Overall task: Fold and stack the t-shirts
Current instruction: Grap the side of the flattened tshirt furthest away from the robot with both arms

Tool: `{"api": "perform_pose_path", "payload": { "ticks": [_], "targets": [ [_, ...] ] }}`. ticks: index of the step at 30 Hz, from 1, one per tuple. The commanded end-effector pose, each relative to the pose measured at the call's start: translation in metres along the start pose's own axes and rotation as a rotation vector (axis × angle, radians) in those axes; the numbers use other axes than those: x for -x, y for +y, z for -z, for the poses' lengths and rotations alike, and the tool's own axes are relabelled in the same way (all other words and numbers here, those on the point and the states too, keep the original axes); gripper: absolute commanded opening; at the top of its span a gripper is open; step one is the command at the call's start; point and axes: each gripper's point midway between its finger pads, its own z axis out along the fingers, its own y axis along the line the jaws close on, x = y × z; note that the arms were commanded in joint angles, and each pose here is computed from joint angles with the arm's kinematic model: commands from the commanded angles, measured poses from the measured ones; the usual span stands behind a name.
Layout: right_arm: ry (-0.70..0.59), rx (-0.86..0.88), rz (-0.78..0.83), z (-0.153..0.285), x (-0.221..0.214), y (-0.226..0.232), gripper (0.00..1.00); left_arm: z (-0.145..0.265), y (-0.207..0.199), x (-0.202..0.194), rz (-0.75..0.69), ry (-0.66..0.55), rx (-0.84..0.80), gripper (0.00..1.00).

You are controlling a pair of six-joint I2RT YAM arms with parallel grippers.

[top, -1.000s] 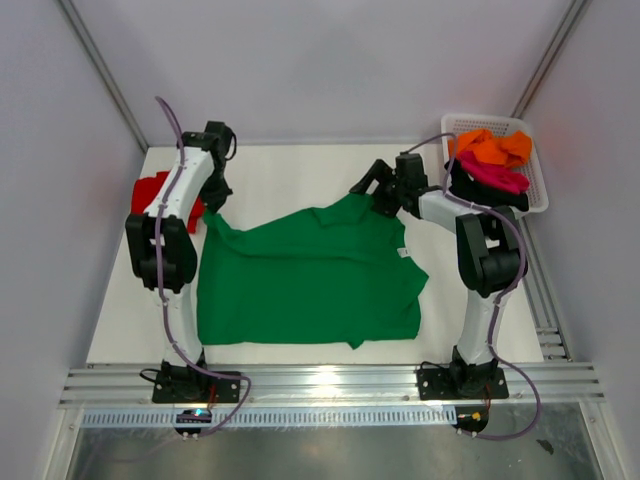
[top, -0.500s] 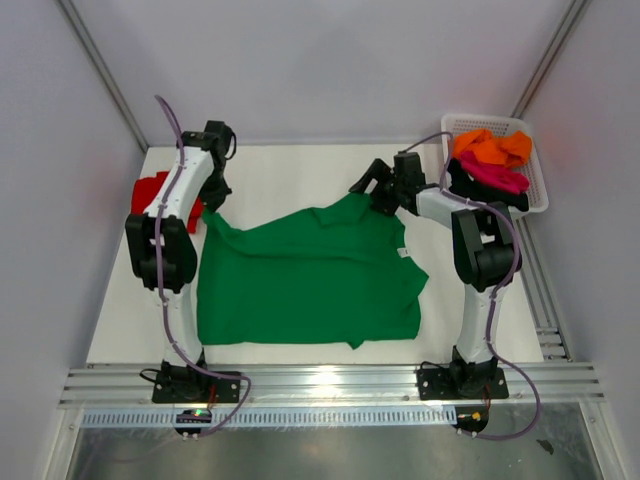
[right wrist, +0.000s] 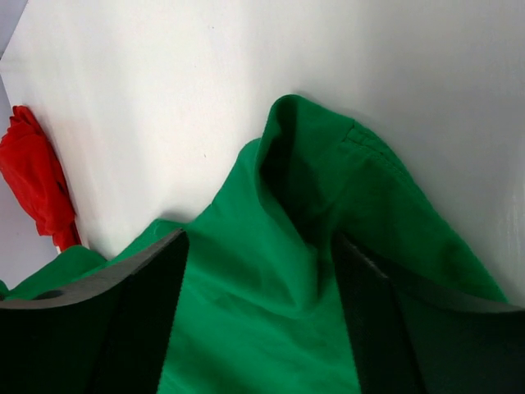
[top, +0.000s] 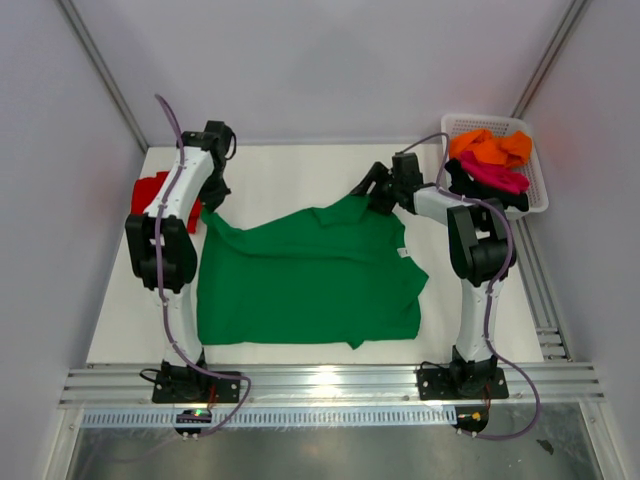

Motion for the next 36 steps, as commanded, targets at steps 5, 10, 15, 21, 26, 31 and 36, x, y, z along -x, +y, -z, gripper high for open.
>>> {"api": "perform_pose_path", "payload": {
  "ticks": [5,10,15,21,26,31,36],
  "targets": [
    [0.002,0.085,0.031,-0.004,0.011,0.018,0.48,0.019,0.008,0.012,0.018,-0.054,0.002,0.00],
    [0.010,0.096,0.034,-0.005,0.009,0.019,0.30,0.019,0.012,0.011,0.012,-0.057,0.020,0.00],
    [0.012,0.092,0.042,-0.003,0.008,0.017,0.26,0.018,0.010,0.011,0.012,-0.053,0.014,0.00],
    [-0.017,0.074,0.056,0.006,0.019,0.015,0.15,0.018,0.010,0.010,0.011,-0.051,0.014,0.00],
    [-0.059,0.032,0.038,0.026,0.039,0.008,0.04,0.029,0.012,0.019,0.019,-0.083,0.001,0.00],
    [-0.118,0.015,0.065,0.050,0.061,0.009,0.03,0.034,0.012,0.022,0.022,-0.091,-0.004,0.00],
    [-0.146,-0.018,0.084,0.065,0.068,0.004,0.03,0.035,0.012,0.022,0.027,-0.090,-0.008,0.00]
  ]
}}
